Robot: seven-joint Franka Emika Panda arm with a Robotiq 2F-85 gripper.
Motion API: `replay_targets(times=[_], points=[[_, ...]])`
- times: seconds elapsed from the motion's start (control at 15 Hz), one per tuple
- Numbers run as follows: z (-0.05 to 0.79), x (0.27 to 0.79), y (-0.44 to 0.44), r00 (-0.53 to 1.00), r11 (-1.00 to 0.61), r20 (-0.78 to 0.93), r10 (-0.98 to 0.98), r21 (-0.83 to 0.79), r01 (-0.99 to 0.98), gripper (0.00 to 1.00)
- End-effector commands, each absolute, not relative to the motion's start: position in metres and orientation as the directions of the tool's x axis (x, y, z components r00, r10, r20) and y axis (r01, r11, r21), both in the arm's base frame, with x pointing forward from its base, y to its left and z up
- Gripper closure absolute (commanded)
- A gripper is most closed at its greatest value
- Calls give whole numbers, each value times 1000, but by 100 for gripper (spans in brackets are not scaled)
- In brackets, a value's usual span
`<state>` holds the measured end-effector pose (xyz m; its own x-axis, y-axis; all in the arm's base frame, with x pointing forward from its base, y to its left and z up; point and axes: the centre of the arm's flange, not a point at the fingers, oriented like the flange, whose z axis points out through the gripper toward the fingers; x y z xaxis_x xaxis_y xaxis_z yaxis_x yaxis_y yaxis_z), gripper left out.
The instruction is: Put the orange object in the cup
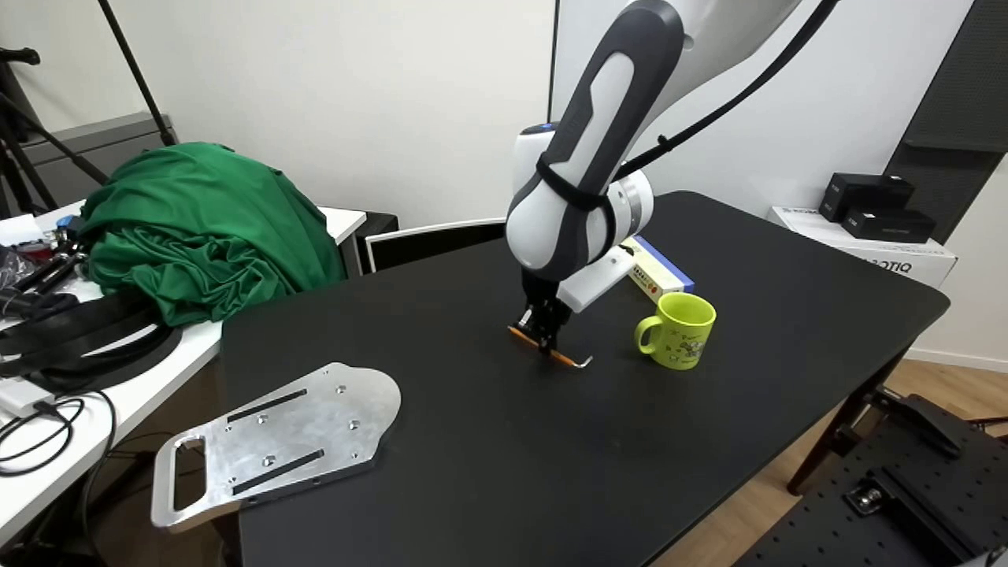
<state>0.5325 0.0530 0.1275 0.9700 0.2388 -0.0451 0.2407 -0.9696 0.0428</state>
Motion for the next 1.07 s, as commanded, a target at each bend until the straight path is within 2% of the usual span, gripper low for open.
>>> replay_targets(times=[0.0,0.4,0.67,1.0], points=[[194,549,17,995,-998,-81,52,12,53,98],[297,537,-54,968,-972,-139,-207,-82,-220,98],[303,511,-99,909,-923,-287,-303,-148,-355,98],[270,469,-140,780,-826,-494,-383,-195,-529,98]])
